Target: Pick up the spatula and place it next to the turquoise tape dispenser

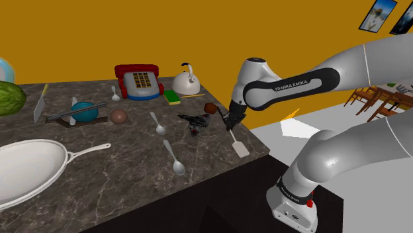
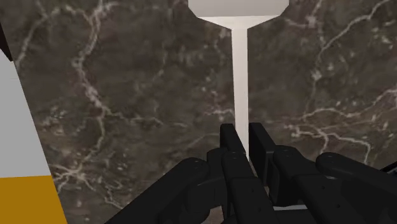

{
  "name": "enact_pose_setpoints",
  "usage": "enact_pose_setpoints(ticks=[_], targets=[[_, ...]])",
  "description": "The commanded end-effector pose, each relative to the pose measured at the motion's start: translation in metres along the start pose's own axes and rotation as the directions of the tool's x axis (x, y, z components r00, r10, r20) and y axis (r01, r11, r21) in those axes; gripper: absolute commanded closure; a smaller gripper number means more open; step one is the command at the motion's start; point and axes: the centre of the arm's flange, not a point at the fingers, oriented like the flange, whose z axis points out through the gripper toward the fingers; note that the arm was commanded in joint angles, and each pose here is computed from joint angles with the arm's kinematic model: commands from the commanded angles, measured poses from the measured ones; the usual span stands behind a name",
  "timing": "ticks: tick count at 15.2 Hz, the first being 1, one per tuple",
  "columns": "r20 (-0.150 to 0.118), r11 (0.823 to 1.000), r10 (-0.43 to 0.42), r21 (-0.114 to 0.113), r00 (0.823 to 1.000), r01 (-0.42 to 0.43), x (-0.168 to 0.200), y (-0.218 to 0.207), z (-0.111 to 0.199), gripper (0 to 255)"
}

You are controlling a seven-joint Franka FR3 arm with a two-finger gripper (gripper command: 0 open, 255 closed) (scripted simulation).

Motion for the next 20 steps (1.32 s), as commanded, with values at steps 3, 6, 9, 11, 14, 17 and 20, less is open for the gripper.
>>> enact_pose_setpoints(ticks=[3, 6, 9, 11, 14, 17, 20], targets=[[0.001, 1.000, 0.000, 0.000, 1.000, 0.000, 0.002, 0.002, -0.023, 255], [0.001, 1.000, 0.000, 0.000, 1.000, 0.000, 0.003, 0.002, -0.038, 255], [0.001, 1.000, 0.000, 0.000, 1.000, 0.000, 0.004, 0.002, -0.054, 255], [0.001, 1.000, 0.000, 0.000, 1.000, 0.000, 0.005, 0.002, -0.065, 255], [0.001, 1.000, 0.000, 0.000, 1.000, 0.000, 0.006, 0.002, -0.081, 255], [0.001, 1.000, 0.000, 0.000, 1.000, 0.000, 0.007, 0.002, -0.096, 255], [0.001, 1.000, 0.000, 0.000, 1.000, 0.000, 0.008, 0.002, -0.112, 255]])
